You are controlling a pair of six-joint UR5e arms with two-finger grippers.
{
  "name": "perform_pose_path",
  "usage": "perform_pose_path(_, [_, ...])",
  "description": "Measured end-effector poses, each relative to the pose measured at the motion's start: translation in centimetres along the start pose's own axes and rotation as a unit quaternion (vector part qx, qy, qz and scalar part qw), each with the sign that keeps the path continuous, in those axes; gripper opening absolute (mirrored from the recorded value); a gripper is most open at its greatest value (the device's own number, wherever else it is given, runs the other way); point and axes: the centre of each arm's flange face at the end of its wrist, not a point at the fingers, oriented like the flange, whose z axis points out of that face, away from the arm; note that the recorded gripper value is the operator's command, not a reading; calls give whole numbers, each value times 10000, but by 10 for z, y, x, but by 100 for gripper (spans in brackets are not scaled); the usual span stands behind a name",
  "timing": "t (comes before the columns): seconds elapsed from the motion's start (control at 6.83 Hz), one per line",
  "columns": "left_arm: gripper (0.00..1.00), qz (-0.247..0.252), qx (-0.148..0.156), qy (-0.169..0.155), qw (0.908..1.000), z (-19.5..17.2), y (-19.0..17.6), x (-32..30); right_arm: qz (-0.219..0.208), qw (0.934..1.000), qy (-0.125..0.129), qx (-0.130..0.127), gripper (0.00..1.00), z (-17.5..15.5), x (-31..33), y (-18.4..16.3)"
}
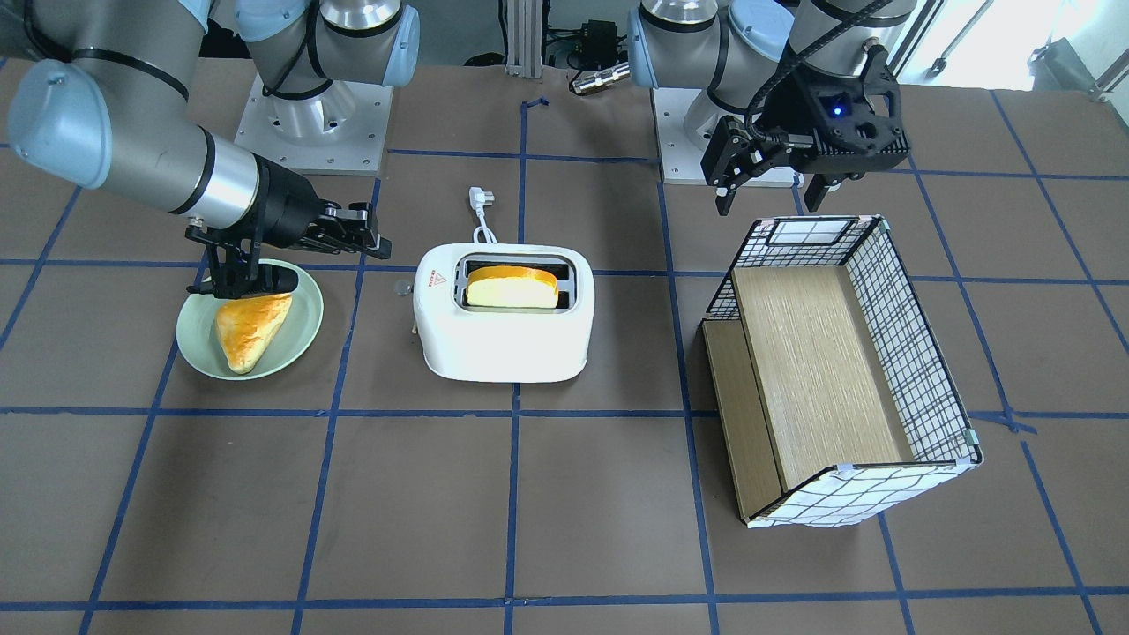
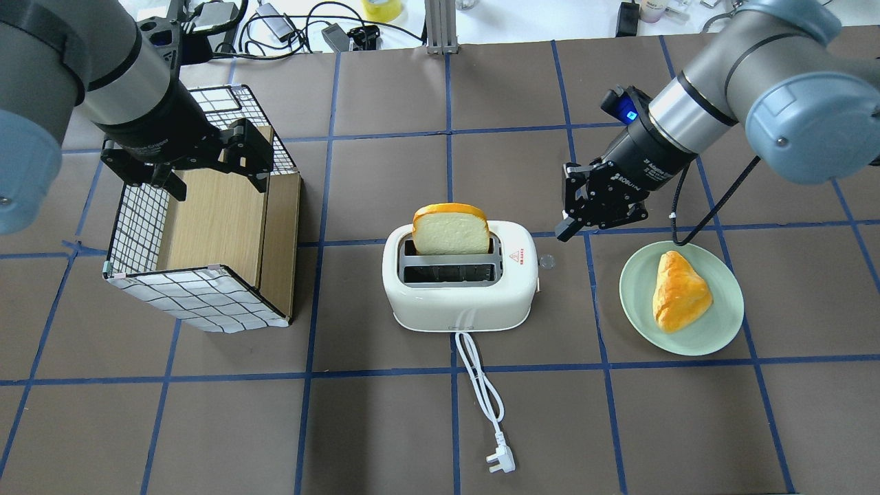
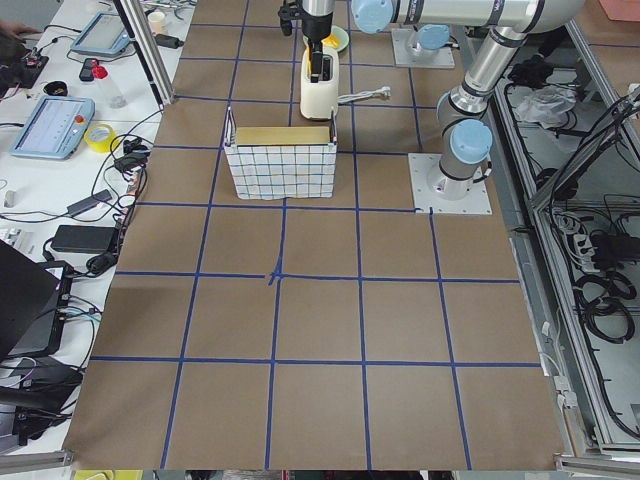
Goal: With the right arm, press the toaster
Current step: 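Move the right gripper down toward the toaster's lever side, then press the toaster lever down with the right gripper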
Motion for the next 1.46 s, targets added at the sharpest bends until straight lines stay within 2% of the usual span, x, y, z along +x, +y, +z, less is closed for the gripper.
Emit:
perform_pose_path(0.15, [100, 0, 0, 0, 10000, 0, 0, 0, -4, 9997, -223, -22, 0, 16, 14, -6])
perform_pose_path(0.44, [100, 0, 0, 1, 10000, 0, 0, 0, -14, 9994, -347, 4, 0, 34, 28, -13])
perform_pose_path(1.46, [100, 0, 0, 3, 10000, 0, 0, 0, -38, 9996, -267, 21, 0, 73, 56, -27])
